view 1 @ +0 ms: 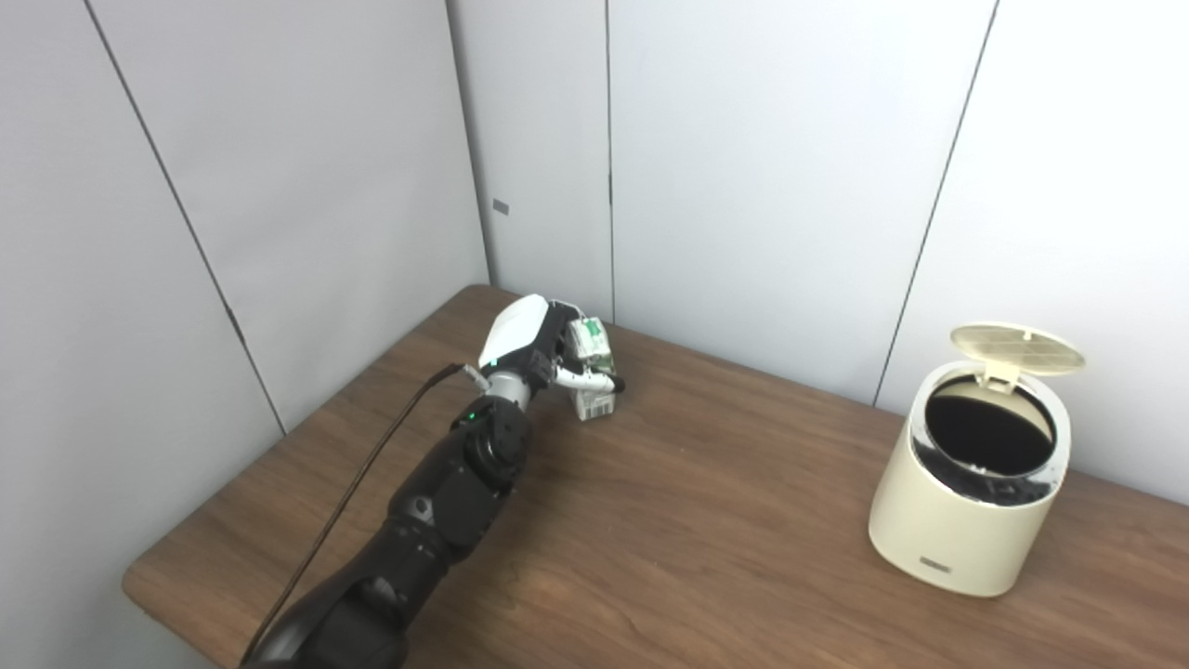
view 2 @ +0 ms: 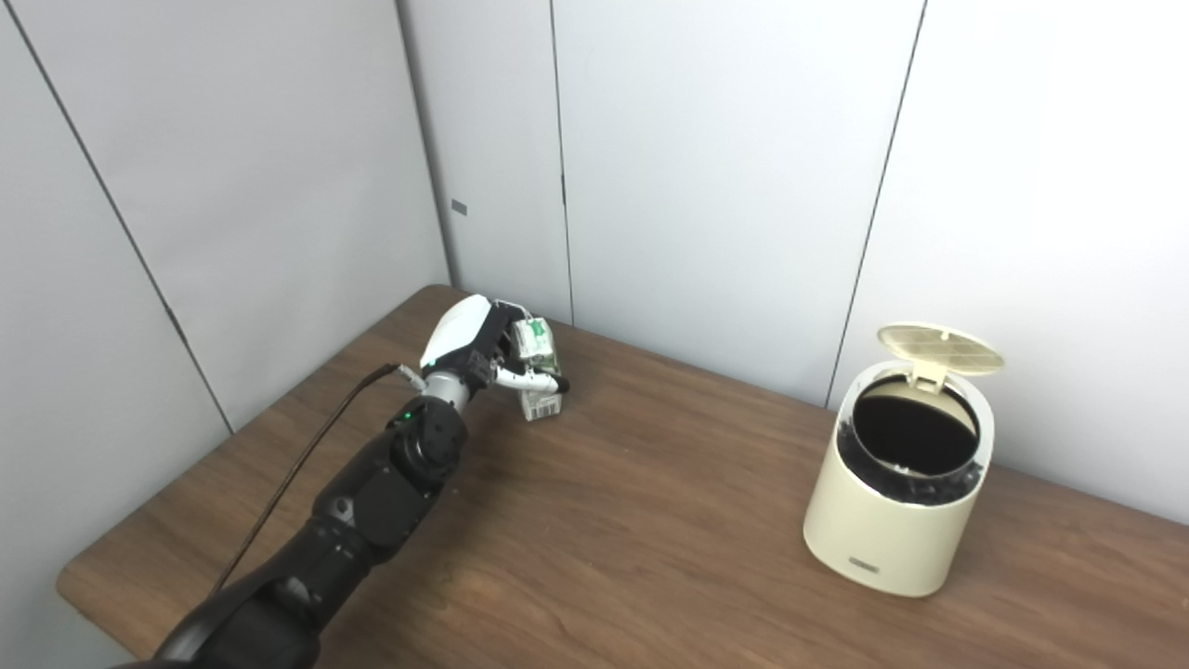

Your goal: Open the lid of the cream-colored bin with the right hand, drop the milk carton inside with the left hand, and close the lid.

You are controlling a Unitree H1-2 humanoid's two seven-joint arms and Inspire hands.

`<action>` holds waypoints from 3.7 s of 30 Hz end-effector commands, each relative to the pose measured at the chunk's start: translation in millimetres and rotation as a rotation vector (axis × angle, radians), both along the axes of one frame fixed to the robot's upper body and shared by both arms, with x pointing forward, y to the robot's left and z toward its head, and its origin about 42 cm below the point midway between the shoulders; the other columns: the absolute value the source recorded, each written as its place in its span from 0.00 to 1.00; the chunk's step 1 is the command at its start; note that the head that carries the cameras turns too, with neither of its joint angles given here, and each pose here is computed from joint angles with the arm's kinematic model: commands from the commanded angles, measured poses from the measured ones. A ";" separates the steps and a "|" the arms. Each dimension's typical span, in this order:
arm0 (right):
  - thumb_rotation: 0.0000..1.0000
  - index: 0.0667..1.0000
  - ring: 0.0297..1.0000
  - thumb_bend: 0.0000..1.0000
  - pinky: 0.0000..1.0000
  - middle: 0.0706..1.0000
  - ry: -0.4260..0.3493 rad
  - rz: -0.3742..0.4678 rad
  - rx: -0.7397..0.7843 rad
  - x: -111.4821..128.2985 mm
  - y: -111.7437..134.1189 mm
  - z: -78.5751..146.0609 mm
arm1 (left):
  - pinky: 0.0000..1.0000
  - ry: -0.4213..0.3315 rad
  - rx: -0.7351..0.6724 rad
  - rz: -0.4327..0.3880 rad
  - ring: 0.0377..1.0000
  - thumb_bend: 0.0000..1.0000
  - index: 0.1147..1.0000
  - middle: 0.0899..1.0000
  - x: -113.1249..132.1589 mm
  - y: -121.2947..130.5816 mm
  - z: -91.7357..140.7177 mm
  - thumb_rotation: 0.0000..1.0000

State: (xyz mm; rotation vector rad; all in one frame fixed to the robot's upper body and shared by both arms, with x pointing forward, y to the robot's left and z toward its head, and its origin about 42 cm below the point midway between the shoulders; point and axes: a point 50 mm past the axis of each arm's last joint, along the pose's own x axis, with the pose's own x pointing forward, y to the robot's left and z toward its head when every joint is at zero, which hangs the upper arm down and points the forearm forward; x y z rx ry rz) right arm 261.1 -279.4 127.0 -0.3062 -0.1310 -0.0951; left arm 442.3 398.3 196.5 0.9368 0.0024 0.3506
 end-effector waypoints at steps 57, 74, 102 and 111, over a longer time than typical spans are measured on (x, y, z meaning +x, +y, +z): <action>0.00 0.74 0.70 0.21 0.58 0.72 0.022 -0.019 -0.146 9.5 80.1 12.9 | 0.42 -0.860 0.236 -0.684 0.47 0.50 0.39 0.43 -54.7 -140.7 116.4 0.00; 0.00 0.74 0.73 0.22 0.63 0.74 0.009 -0.013 -0.125 12.4 97.7 3.1 | 0.44 -0.911 0.095 -0.731 0.46 0.50 0.38 0.44 -58.8 -166.2 102.3 0.00; 0.19 0.75 0.74 0.24 0.65 0.76 0.038 0.005 -0.138 10.0 118.4 -9.3 | 0.39 -0.974 0.122 -0.832 0.46 0.50 0.39 0.43 -26.9 -228.9 78.3 0.00; 0.15 0.75 0.75 0.24 0.65 0.76 0.033 0.014 -0.125 12.1 122.4 -13.4 | 0.41 -1.020 0.243 -0.862 0.46 0.50 0.39 0.42 -14.0 -233.3 73.5 0.00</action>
